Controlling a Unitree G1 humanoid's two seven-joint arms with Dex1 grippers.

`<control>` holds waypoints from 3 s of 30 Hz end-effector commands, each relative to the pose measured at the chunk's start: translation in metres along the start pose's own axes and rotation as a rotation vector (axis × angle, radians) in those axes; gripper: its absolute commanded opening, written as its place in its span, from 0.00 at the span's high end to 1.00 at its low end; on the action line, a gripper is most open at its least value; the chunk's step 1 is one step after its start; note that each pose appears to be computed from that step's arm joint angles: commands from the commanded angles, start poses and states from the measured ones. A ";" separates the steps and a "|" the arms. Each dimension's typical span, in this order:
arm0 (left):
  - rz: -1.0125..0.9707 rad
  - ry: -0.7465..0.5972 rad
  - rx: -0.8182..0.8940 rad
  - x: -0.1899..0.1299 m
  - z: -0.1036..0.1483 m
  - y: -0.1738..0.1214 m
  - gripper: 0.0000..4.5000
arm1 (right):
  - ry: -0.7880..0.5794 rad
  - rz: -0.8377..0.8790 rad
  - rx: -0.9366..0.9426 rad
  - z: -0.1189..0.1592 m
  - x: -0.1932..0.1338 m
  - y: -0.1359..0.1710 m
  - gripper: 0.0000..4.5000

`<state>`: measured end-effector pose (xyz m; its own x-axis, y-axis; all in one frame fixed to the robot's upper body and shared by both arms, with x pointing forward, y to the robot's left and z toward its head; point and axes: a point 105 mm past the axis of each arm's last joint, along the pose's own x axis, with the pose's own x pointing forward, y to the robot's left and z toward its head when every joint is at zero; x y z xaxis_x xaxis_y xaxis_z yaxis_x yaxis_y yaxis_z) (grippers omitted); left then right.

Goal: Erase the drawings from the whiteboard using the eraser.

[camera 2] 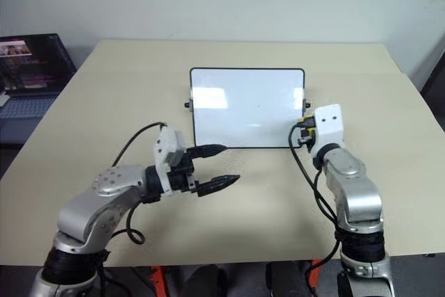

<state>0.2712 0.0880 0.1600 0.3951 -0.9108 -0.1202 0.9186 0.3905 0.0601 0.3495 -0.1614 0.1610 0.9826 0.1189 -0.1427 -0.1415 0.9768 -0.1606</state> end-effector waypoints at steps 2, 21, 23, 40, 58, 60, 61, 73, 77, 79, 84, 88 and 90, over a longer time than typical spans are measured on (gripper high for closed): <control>-0.065 -0.005 0.032 0.000 0.008 -0.005 0.00 | 0.016 -0.078 0.022 -0.005 -0.013 -0.019 0.71; -0.087 0.016 0.069 0.001 0.004 -0.002 0.00 | 0.116 -0.126 0.096 -0.042 -0.018 -0.027 0.71; -0.083 0.017 0.071 0.000 0.004 -0.002 0.00 | 0.116 -0.124 0.099 -0.043 -0.016 -0.025 0.71; -0.050 0.021 0.078 -0.003 0.004 0.000 0.00 | 0.136 -0.113 0.099 -0.054 -0.007 -0.025 0.71; -0.039 0.021 0.085 -0.002 0.004 0.002 0.00 | 0.121 -0.120 0.103 -0.048 -0.006 -0.026 0.01; -0.038 0.021 0.085 -0.002 0.004 0.002 0.00 | 0.115 -0.124 0.104 -0.046 -0.007 -0.026 0.01; -0.036 0.021 0.085 -0.002 0.004 0.003 0.00 | 0.109 -0.123 0.108 -0.044 -0.007 -0.026 0.01; 0.377 -0.058 0.160 -0.017 -0.003 0.032 0.00 | -0.032 -0.196 0.120 -0.020 -0.029 -0.047 0.01; 0.536 -0.059 0.117 -0.027 -0.022 0.031 0.00 | -0.098 -0.224 0.115 -0.019 -0.044 -0.055 0.01; 0.627 -0.065 0.096 -0.032 -0.028 0.032 0.00 | -0.115 -0.222 0.109 -0.025 -0.051 -0.054 0.01; 0.825 -0.055 0.078 -0.047 -0.042 0.035 0.00 | -0.164 -0.197 0.070 -0.040 -0.067 -0.051 0.01; 0.945 -0.061 0.076 -0.061 -0.049 0.038 0.00 | -0.169 -0.189 0.105 -0.057 -0.081 -0.045 0.01; 1.003 -0.059 0.049 -0.071 -0.057 0.035 0.00 | -0.142 -0.182 0.134 -0.071 -0.088 -0.038 0.01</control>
<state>0.2807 0.1671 0.1022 0.9764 -0.2159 -0.0018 0.2143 0.9681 0.1297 0.2652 -0.2237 0.1041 0.9983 -0.0514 -0.0283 0.0499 0.9974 -0.0519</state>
